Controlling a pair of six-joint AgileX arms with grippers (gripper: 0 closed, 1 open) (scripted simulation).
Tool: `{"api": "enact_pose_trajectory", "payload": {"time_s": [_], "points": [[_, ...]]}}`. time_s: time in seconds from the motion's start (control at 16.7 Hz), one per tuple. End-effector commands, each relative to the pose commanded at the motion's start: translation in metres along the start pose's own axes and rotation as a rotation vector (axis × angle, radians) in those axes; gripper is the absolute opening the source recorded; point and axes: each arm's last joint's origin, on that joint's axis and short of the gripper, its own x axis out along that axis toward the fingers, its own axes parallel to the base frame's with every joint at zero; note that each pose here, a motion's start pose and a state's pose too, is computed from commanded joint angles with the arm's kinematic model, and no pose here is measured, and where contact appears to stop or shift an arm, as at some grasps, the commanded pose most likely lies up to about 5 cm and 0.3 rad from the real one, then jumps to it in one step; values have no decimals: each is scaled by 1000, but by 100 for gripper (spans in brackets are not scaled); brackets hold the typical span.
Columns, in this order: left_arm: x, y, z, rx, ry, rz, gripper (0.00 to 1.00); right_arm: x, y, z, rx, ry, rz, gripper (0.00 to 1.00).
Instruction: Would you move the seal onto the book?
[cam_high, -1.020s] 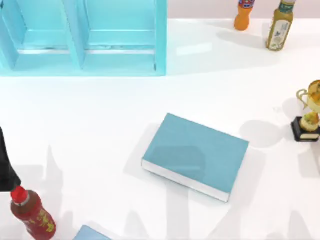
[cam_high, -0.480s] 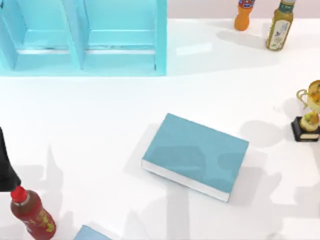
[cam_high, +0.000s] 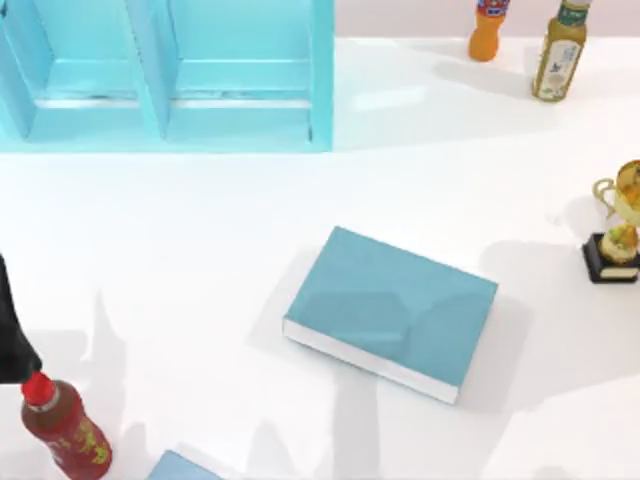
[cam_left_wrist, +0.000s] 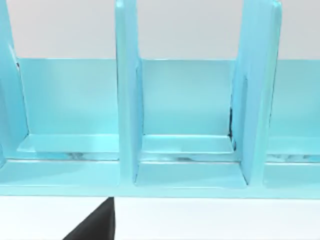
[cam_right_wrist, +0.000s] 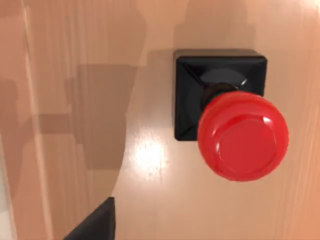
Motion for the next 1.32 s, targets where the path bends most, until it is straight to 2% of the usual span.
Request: {"api": "enact_pose_trajectory", "payload": {"time_s": [0.18,0.54,1.02,1.32], "points": [[0,0,0,0,0,0,100,7,-8,6,3,47,21,100],[0,0,0,0,0,0,100,12,-6,6,2,46,21,100],[0,0,0,0,0,0,100,96,-6,3,3,43,20,100],[0,0,0,0,0,0,100,107,-5,1,3,47,21,100]]}}
